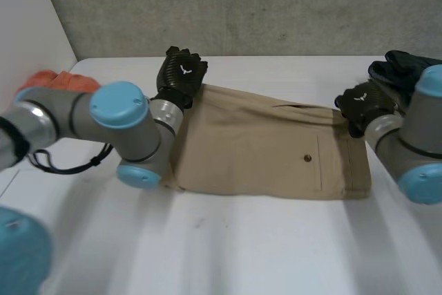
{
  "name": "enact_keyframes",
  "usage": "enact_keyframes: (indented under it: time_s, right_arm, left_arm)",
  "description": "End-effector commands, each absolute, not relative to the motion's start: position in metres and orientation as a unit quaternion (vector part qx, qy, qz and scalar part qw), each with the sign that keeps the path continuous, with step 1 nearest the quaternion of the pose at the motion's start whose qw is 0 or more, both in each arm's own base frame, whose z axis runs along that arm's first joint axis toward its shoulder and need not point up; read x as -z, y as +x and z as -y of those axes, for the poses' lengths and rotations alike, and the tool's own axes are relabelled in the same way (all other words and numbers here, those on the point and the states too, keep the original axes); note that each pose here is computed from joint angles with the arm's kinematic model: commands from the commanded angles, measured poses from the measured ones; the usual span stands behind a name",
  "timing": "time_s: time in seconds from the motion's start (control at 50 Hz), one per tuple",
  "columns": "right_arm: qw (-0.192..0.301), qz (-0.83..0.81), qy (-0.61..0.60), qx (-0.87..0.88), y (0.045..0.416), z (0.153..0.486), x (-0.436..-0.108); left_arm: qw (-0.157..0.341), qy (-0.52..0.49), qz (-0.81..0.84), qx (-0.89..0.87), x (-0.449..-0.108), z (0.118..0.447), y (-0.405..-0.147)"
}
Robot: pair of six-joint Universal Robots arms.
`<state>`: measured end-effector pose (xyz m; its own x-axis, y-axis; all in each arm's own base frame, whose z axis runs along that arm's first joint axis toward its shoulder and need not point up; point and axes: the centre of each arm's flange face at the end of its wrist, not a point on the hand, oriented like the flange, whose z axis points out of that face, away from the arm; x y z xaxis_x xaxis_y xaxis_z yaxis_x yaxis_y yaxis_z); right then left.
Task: Fold the laundry.
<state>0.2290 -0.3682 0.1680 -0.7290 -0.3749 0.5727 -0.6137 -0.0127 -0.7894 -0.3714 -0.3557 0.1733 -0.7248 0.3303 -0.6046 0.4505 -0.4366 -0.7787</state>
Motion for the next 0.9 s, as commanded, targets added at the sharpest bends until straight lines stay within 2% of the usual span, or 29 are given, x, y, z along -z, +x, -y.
enact_keyframes:
  time_s: [0.02, 0.12, 0.18, 0.28, 0.38, 0.52, 0.66, 0.72, 0.78, 0.8, 0.9]
  right_arm:
    - [0.109, 0.648, 0.331, -0.677, 0.246, 0.402, -0.144]
    - [0.12, 0.665, 0.301, -0.673, 0.244, 0.392, -0.146]
    - [0.103, 0.691, 0.294, -0.653, 0.237, 0.372, -0.157]
    - [0.06, 0.729, 0.296, -0.614, 0.229, 0.334, -0.177]
    - [0.007, 0.783, 0.307, -0.541, 0.219, 0.307, -0.156]
    - [0.006, 0.799, 0.296, -0.524, 0.202, 0.304, -0.136]
    - [0.04, 0.799, 0.279, -0.531, 0.186, 0.321, -0.123]
    - [0.081, 0.784, 0.278, -0.549, 0.173, 0.327, -0.137]
    - [0.132, 0.748, 0.299, -0.578, 0.166, 0.323, -0.165]
    - [0.158, 0.726, 0.317, -0.59, 0.167, 0.321, -0.178]
    - [0.221, 0.658, 0.388, -0.607, 0.178, 0.322, -0.196]
  left_arm:
    - [0.032, 0.347, -0.493, 0.797, -0.151, 0.376, -0.388]
    - [0.016, 0.344, -0.461, 0.818, -0.153, 0.356, -0.397]
    - [0.01, 0.339, -0.448, 0.827, -0.169, 0.339, -0.395]
    - [0.007, 0.345, -0.458, 0.819, -0.174, 0.321, -0.386]
    - [0.004, 0.356, -0.483, 0.8, -0.168, 0.303, -0.372]
    - [-0.022, 0.325, -0.509, 0.796, -0.177, 0.291, -0.361]
    - [-0.035, 0.303, -0.533, 0.789, -0.186, 0.286, -0.353]
    - [-0.034, 0.301, -0.539, 0.786, -0.193, 0.282, -0.348]
    - [-0.033, 0.297, -0.545, 0.783, -0.206, 0.275, -0.341]
    - [-0.034, 0.296, -0.546, 0.783, -0.21, 0.272, -0.339]
    - [-0.044, 0.279, -0.55, 0.786, -0.233, 0.262, -0.325]
